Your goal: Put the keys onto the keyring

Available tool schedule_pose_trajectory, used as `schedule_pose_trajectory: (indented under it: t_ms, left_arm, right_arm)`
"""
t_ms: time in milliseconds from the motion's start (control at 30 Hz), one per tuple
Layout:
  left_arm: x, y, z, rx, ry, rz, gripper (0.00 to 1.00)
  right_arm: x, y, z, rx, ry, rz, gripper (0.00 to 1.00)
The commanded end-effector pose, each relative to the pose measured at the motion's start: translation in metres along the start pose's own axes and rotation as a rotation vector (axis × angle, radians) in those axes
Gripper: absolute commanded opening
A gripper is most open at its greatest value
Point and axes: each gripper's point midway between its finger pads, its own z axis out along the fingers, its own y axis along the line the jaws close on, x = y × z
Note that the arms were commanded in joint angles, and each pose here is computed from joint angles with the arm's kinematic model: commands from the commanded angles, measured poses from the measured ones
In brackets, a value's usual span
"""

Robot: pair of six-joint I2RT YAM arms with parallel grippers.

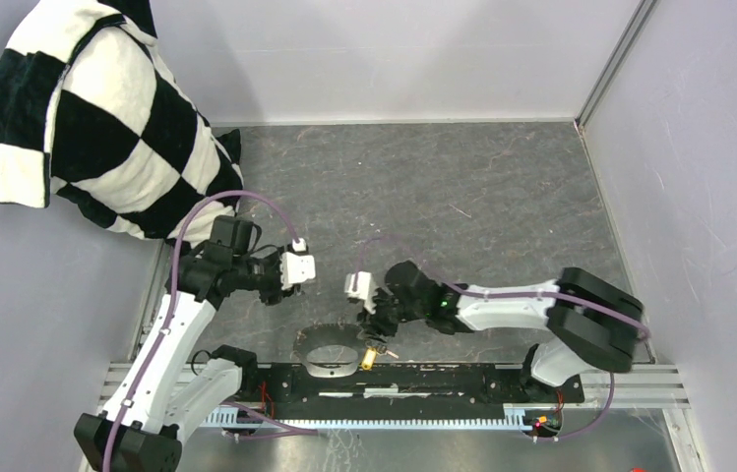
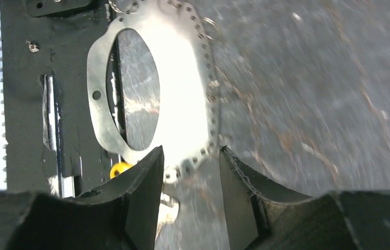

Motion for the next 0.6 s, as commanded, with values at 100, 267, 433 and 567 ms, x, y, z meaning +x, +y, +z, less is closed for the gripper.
schedule_pose_trajectory:
  t_ms: [100,267,433,567]
  left_arm:
    - [0.007,0.087,-0.034,-0.432,0.014,-0.201,0.61]
    - [0.01,0.113,-0.054,-0.568,0.037,-0.269,0.63]
    - [-0.005,0.126,-0.066,-0.627,-0.009,-0.285,0.69]
    - [-0.013,0.137,-0.073,-0.664,-0.033,-0.302,0.71]
  right_arm:
    - [-0.056,0.03,0.061,-0.205,-0.055,-0.348,0.52]
    - [-0.036,0.025,0.097,-0.23,0.061,-0.42,0.54]
    - [-0.002,0.013,0.101,-0.176,0.19,-0.475,0.55]
    - [0.015,0.001,0.102,-0.127,0.266,-0.487,0.55]
